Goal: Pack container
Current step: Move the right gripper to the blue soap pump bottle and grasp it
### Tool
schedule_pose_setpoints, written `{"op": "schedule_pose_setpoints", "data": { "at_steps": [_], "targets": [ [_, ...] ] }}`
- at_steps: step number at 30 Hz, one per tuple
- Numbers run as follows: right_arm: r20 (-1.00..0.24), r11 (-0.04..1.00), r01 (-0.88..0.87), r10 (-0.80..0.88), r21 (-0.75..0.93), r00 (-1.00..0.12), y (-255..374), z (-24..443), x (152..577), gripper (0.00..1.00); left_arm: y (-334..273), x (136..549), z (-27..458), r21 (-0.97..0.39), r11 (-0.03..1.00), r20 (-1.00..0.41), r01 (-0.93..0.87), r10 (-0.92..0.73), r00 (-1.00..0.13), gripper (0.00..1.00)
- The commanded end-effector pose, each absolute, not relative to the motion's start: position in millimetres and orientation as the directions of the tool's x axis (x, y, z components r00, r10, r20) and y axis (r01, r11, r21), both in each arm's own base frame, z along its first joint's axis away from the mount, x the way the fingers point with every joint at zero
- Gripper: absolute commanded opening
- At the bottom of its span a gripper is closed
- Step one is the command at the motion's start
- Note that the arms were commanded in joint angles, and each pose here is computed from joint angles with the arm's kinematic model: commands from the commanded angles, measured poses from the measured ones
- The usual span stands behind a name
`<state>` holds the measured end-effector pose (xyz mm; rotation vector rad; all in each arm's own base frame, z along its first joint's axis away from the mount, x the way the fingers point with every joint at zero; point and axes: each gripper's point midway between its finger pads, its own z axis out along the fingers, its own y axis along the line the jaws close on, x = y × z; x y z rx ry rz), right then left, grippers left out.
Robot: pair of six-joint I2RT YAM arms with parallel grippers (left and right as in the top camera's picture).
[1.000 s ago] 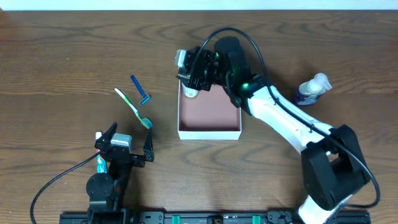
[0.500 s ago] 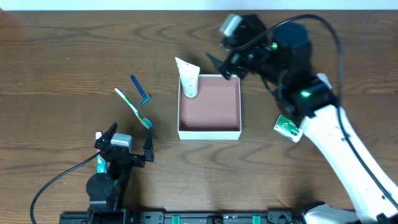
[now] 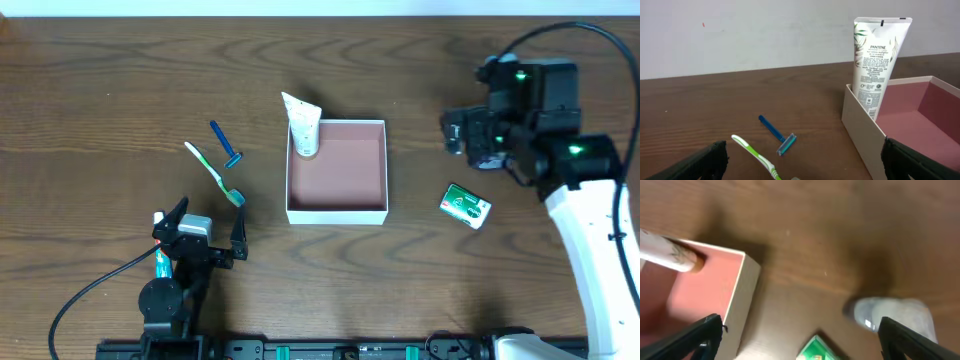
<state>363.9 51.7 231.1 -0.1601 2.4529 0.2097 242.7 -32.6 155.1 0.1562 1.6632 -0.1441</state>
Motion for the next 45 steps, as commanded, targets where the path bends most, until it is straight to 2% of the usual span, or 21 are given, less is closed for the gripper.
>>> {"op": "schedule_pose_setpoints", "data": {
  "at_steps": [1, 7, 13, 19, 25, 37, 41, 45],
  "targets": [
    [-0.633, 0.978, -0.123, 0.012, 0.169, -0.774, 41, 239, 360, 0.99, -33, 242, 138, -0.003, 0.981, -0.989, 0.196, 0.026, -0.146, 0.98],
    [-0.638, 0.997, 0.051, 0.079, 0.063, -0.766, -14, 237, 363, 0.99, -33, 242, 138, -0.003, 0.981, -0.989, 0.196, 0.026, -0.146, 0.98],
    [-0.608, 0.991, 0.126, 0.071, -0.049, -0.791, -47, 225, 361, 0.99, -33, 242, 138, -0.004, 0.981, -0.989, 0.196, 0.026, -0.147, 0.98],
    [-0.544, 0.991, 0.126, 0.077, -0.053, -0.836, -50, 199, 368, 0.98, -33, 242, 138, -0.003, 0.981, -0.989, 0.196, 0.026, -0.146, 0.98],
    [-0.484, 0.987, 0.156, 0.117, -0.040, -0.867, -53, 164, 383, 0.92, -33, 242, 138, -0.003, 0.981, -0.989, 0.196, 0.026, -0.146, 0.98],
    [-0.474, 0.974, 0.225, 0.191, -0.016, -0.860, -57, 136, 405, 0.89, -33, 242, 138, -0.003, 0.981, -0.989, 0.196, 0.026, -0.147, 0.98],
    [-0.478, 0.971, 0.236, 0.196, -0.024, -0.856, -59, 136, 406, 0.80, -33, 242, 138, -0.004, 0.981, -0.989, 0.196, 0.026, -0.147, 0.98],
    [-0.478, 0.971, 0.236, 0.196, -0.024, -0.856, -59, 136, 406, 0.64, -33, 242, 138, -0.003, 0.981, -0.989, 0.196, 0.026, -0.146, 0.98]
  ]
}}
